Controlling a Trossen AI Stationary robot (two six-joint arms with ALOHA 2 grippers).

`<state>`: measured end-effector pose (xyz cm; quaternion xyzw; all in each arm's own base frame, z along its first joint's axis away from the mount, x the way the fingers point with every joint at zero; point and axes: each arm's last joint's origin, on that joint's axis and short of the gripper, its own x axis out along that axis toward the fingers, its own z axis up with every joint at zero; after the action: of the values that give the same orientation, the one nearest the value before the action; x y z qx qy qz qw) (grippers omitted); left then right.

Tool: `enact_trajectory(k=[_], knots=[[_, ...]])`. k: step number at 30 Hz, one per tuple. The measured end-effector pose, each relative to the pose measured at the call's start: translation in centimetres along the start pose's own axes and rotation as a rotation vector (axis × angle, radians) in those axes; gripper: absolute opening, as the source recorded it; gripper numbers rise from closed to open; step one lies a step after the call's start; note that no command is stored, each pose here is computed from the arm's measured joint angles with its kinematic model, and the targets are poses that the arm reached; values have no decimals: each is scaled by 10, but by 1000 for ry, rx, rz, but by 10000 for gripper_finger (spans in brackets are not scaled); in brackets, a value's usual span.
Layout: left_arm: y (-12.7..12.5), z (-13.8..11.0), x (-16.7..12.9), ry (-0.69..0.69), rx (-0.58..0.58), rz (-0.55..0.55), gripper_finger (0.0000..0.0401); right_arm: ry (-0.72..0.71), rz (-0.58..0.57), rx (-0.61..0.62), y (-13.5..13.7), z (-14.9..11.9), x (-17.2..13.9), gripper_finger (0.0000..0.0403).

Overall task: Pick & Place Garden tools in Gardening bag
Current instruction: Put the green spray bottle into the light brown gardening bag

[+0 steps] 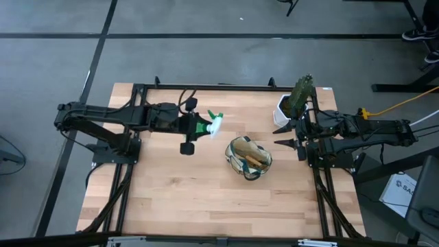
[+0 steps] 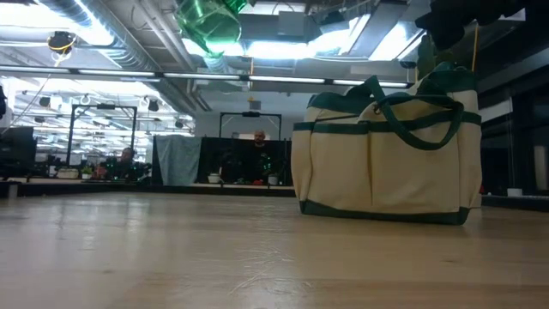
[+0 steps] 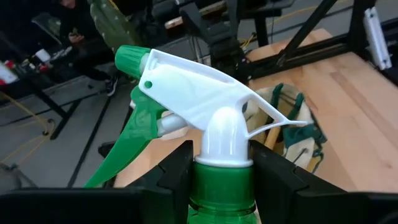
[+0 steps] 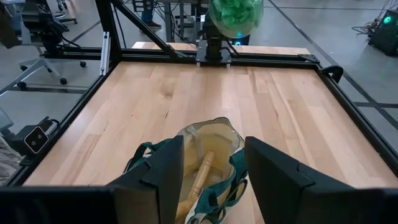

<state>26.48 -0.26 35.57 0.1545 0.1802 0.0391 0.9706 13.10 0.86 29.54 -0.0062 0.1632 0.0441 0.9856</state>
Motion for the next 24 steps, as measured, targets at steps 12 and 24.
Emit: enact_trajectory(k=[12,24], knots=[[0,-2,0,20,-14,2,123,0,0,0,0,0,0,172],[-5,0,5,-2,-21,-41,123,0,0,0,0,0,0,172]])
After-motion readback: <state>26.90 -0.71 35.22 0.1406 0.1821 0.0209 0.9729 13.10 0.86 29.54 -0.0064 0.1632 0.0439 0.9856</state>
